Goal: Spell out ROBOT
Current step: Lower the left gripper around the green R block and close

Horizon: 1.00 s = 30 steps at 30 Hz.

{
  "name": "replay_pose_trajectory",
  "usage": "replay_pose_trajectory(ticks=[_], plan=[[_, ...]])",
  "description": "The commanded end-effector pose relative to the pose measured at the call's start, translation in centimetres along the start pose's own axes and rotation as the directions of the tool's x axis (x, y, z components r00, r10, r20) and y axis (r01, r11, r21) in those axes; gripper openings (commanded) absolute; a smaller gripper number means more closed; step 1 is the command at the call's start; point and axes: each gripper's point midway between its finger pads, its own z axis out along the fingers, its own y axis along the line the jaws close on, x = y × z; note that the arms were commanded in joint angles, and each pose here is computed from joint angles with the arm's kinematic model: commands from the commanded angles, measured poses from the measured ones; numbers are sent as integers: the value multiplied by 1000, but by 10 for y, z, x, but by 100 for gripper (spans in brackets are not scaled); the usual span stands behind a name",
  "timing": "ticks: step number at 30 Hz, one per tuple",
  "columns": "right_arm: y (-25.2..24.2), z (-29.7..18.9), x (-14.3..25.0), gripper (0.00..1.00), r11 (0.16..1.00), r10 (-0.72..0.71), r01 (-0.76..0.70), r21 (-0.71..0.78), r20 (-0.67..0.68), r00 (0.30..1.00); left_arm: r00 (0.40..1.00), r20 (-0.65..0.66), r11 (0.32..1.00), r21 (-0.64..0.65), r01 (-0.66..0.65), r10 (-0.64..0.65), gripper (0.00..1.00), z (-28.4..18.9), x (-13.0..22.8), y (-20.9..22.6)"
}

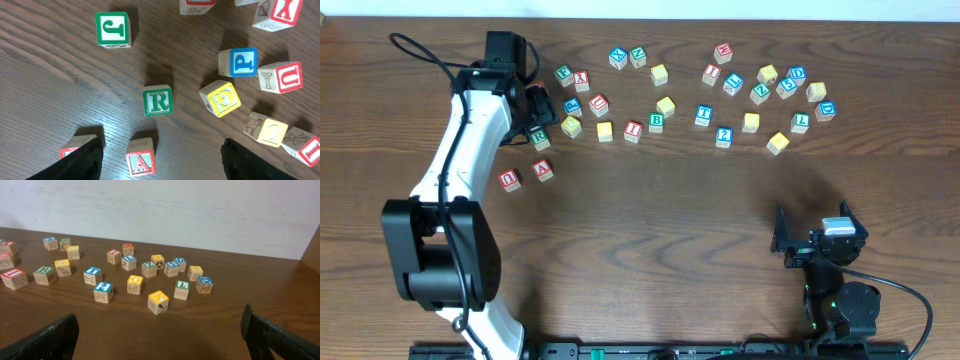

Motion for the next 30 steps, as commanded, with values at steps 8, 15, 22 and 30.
replay_pose_trajectory(ticks=[8,15,22,30], plan=[[-1,0,1,99,1000,13,-13,1,-5,1000,997,-76,998,-64,6,-10,75,44,7,8],[-1,0,1,99,1000,13,-13,1,-5,1000,997,-83,998,-67,5,-10,75,51,8,8],[-1,0,1,99,1000,13,-13,1,-5,1000,996,-85,998,-68,5,-10,75,51,9,8],[-1,0,1,99,1000,13,-13,1,-4,1000,997,-78,998,-65,5,-10,75,52,7,8]])
